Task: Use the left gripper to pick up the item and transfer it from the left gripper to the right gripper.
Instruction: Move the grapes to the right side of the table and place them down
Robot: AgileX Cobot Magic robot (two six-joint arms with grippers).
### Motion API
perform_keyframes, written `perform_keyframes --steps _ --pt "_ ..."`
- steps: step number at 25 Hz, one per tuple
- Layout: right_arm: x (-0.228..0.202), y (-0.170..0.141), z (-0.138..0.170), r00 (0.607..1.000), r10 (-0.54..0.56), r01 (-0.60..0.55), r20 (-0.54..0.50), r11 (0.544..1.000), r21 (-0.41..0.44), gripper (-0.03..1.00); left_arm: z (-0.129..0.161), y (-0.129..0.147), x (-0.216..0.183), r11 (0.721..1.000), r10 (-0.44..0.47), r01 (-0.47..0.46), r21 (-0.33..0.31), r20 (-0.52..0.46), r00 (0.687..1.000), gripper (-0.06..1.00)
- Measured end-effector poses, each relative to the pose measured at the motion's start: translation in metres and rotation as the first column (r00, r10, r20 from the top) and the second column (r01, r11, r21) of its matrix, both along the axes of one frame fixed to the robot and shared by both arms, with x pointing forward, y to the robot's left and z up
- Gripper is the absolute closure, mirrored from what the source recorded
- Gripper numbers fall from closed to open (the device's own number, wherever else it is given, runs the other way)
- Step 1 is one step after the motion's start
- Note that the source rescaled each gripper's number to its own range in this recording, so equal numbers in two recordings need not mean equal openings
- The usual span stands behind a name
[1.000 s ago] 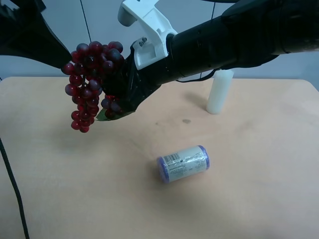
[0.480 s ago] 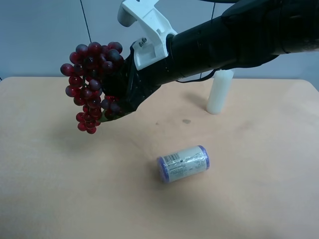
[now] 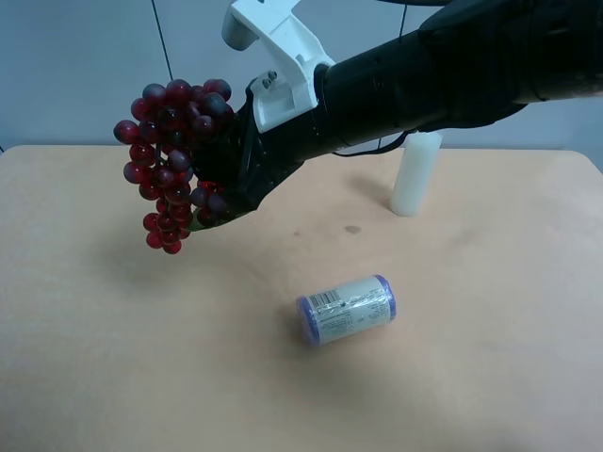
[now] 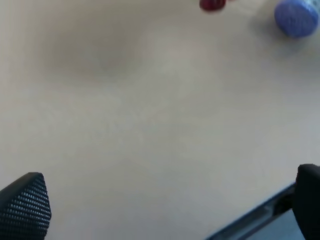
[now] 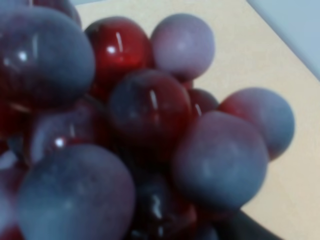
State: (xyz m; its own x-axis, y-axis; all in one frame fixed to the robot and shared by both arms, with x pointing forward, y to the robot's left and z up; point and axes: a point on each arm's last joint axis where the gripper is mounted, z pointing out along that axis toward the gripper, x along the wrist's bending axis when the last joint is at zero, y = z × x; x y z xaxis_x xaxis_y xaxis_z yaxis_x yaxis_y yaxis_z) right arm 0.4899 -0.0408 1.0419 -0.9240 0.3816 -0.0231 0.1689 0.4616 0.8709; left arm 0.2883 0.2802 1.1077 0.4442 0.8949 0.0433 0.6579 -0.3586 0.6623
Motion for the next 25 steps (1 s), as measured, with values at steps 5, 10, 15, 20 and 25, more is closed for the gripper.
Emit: perform_keyframes --steps 5,10,15,20,25 --pt "0.0 0.0 0.0 1.0 -0.003 0.003 -0.006 1.0 0.002 0.96 -0.037 0.011 -0.028 0.998 0.011 -0.009 -0.067 0.026 1.0 -0.05" --pt "0.0 0.0 0.0 1.0 -0.005 0.005 -0.007 1.0 0.003 0.96 -0.049 0.02 -0.049 0.989 0.019 0.004 -0.146 0.156 0.988 -0.05" --pt "0.0 0.0 0.0 1.0 -0.013 0.013 -0.022 1.0 0.009 0.96 -0.05 0.026 -0.061 0.982 0.029 0.017 -0.191 0.237 0.971 -0.05" --pt "0.0 0.0 0.0 1.0 -0.016 0.017 -0.027 1.0 0.011 0.96 -0.05 0.026 -0.064 0.976 0.024 0.031 -0.213 0.248 0.968 -0.05" --pt "0.0 0.0 0.0 0.999 -0.021 0.021 -0.034 1.0 0.014 0.96 -0.049 0.022 -0.063 0.97 0.003 0.062 -0.235 0.267 0.964 -0.05"
